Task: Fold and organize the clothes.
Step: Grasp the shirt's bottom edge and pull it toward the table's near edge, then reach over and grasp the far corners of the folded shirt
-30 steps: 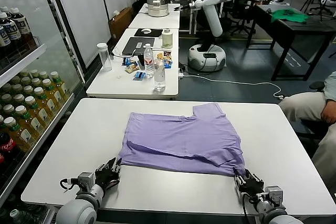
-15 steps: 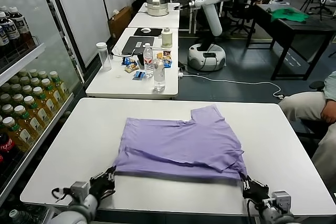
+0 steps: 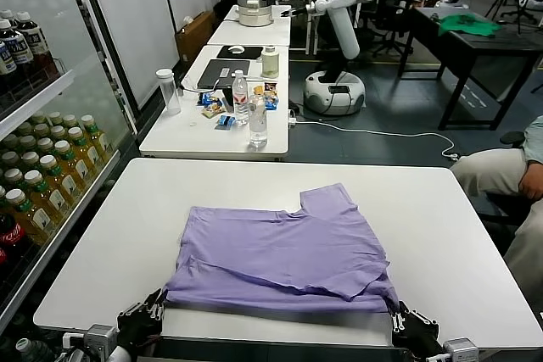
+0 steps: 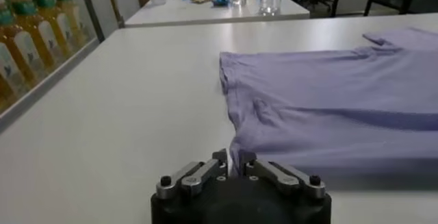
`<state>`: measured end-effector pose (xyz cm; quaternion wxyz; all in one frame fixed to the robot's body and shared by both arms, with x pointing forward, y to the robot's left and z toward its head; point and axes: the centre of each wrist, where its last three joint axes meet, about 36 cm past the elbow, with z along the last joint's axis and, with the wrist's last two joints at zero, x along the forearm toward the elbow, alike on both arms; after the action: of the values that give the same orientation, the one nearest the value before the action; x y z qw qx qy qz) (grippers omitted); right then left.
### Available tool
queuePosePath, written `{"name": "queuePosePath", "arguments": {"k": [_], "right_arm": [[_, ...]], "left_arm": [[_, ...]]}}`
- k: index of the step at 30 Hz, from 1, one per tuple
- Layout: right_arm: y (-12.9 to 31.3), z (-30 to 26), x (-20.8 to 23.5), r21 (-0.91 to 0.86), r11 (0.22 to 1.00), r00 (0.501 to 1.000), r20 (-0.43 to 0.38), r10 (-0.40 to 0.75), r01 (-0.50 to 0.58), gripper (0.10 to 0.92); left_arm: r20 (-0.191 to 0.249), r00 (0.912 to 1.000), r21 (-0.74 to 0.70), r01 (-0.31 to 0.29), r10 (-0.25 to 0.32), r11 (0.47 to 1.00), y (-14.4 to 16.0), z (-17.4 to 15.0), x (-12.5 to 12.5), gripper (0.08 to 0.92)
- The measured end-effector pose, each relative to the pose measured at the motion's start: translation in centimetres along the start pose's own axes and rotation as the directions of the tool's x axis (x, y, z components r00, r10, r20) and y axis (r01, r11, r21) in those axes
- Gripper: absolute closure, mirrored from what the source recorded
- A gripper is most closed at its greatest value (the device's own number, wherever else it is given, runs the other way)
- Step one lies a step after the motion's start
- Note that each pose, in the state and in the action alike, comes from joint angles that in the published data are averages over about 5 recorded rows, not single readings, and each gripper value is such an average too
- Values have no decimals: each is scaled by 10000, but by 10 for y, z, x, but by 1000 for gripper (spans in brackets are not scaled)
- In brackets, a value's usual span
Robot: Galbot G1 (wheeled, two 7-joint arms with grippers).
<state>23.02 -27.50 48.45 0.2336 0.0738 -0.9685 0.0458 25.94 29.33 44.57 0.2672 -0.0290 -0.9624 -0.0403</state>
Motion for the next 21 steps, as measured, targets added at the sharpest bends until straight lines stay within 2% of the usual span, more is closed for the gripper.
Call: {"name": "queuePosePath", "arguments": {"k": [5, 10, 15, 17, 21], "right_arm": [[-1, -19, -9, -84, 9998, 9976, 671, 169, -163, 509], [-6, -36, -44, -161, 9997, 9922, 1225, 224, -206, 361], [-9, -54, -103, -292, 9995, 9869, 1606, 180, -135, 231], [-10, -62, -129, -325, 9994, 9856, 1682, 190, -137, 211], [-10, -78, -183, -363, 9992, 9852, 1700, 238, -178, 200]], "left_arm": [[596, 9982, -16, -47, 47, 10000, 6, -19, 2, 507], [1146, 9929, -143, -320, 334, 9994, 10, -38, -13, 360], [1493, 9875, -340, -468, 514, 9983, 17, -53, -47, 228], [1539, 9866, -419, -486, 545, 9979, 21, -58, -64, 193], [1480, 9871, -621, -521, 608, 9967, 30, -67, -99, 178]]}}
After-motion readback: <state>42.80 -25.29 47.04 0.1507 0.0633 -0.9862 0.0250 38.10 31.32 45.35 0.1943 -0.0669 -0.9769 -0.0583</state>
